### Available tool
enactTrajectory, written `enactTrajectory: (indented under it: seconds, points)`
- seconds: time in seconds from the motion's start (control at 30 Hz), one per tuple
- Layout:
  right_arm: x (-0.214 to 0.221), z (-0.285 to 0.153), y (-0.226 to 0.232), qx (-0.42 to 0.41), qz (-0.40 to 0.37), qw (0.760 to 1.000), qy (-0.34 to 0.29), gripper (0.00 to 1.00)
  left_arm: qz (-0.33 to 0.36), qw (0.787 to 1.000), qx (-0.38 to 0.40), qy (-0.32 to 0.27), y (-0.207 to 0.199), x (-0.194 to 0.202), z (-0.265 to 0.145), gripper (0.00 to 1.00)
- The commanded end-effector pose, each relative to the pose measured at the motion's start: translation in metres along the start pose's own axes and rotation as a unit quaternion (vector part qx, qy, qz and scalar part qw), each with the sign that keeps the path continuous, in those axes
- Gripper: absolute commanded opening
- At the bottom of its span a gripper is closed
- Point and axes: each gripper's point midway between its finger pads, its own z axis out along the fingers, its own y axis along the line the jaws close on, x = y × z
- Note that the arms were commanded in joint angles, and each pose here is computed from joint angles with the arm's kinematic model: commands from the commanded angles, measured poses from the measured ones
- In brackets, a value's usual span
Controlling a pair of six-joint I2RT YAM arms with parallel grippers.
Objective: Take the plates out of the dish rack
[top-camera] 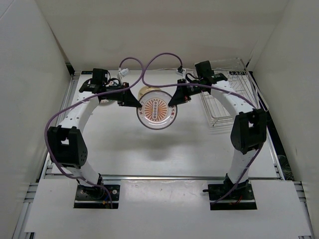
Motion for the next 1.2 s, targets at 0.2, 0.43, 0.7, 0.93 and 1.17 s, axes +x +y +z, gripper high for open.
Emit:
enactTrajectory:
  seconds: [0.2,0.43,0.7,0.93,1.17]
  points:
    - [-0.014,-0.008,0.014,0.04,-0.054,0.998,-0.017,0.32,0.02,0.999,0.042,0.002,-0.02,0.0,0.001,0.1]
    - [-0.001,-0.036,-0.004,0.176,-0.119,0.977,-0.011,0.51,0.012,0.999,0.038,-0.009,-0.022,-0.007,0.001,0.1]
    - [0.021,-0.111,-0.006,0.336,-0.168,0.926,-0.041,0.59,-0.04,0.998,0.03,-0.027,-0.017,-0.027,0.005,0.1]
    - [0.083,-0.188,0.0,0.453,-0.169,0.875,0.017,0.72,-0.219,0.961,-0.092,-0.141,0.074,-0.078,-0.028,0.1]
    - [0.144,-0.285,0.014,0.556,-0.158,0.816,0.032,0.78,-0.303,0.911,-0.143,-0.242,0.167,-0.12,-0.095,0.1]
